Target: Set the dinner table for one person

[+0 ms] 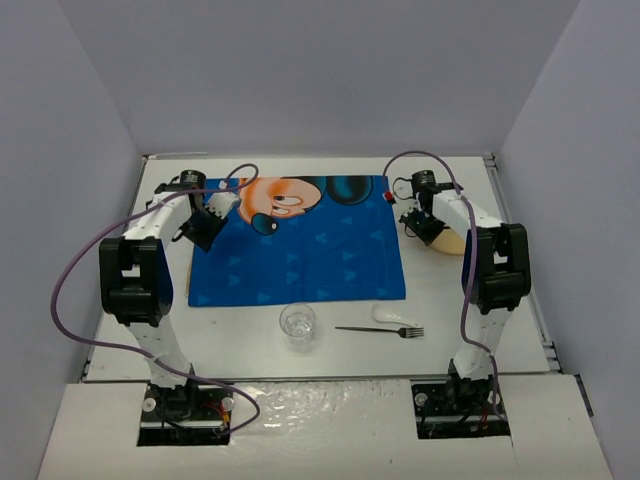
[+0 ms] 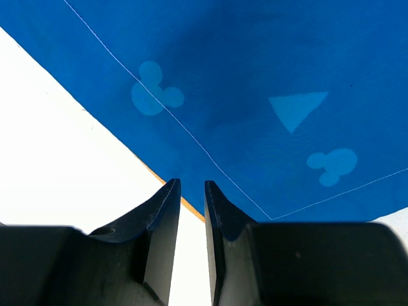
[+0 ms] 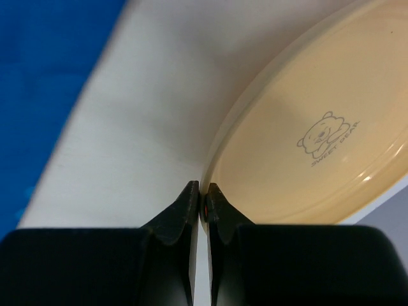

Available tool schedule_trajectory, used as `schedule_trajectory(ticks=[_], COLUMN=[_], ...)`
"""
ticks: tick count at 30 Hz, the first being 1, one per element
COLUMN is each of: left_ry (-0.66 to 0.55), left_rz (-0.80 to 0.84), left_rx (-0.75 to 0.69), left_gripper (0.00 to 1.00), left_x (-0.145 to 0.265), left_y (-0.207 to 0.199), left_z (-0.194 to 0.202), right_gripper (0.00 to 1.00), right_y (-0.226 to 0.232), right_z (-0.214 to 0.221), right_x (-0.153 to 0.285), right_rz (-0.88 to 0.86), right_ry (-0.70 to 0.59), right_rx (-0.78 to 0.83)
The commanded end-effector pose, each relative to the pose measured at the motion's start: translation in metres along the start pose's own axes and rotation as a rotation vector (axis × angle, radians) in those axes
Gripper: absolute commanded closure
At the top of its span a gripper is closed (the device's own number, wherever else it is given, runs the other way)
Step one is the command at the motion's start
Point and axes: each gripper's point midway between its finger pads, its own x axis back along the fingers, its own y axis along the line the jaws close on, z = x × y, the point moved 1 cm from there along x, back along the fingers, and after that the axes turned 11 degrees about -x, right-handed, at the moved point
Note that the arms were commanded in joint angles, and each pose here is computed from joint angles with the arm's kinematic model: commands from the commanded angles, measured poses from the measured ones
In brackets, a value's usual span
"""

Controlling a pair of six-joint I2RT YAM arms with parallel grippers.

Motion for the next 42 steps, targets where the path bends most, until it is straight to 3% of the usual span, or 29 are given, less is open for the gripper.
schedule_trajectory(ticks=[1,3,7,9,14,17,21,28,42], left_ry=[-0.051,-0.053,-0.052,-0.048,-0.050,-0.065,-0.076,-0.089,-0.111], left_rz=[-0.048,-0.050,-0.049,-0.050,-0.061,-0.075,-0.084,-0.095,-0.113], left_rx=[-0.010,-0.010,-0.011,-0.012,-0.013,-0.011,-0.004,0.011,0.054], left_gripper=[0.81,0.81,0.81,0.81,0.81,0.81,0.81,0.81,0.81], left_x=[0.018,0.017,0.015,0.014,0.016,0.019,0.020,0.018,0.013], left_y=[0.006,0.007,0.005,0.005,0.007,0.009,0.010,0.008,0.011], left_z=[-0.012,-0.012,-0.010,-0.009,-0.008,-0.011,-0.012,-0.010,0.005], right_gripper=[0.99,0.96,0.52,0.43,0.32,0.34,0.34,0.35,0.36], right_y=[0.004,0.004,-0.005,-0.010,-0.014,-0.023,-0.077,-0.157,-0.168], right_z=[-0.010,-0.010,-0.005,-0.006,-0.019,-0.035,-0.046,-0.004,0.009], right_x=[0.033,0.030,0.020,0.020,0.037,0.062,0.088,0.056,0.003], right_rz=[-0.040,-0.034,0.004,0.023,0.023,0.034,0.162,0.213,0.148], right_ry=[-0.067,-0.061,-0.024,-0.034,-0.102,-0.194,-0.312,-0.299,-0.235], right_rx=[-0.048,-0.051,-0.064,-0.077,-0.103,-0.170,-0.355,-0.655,-0.728])
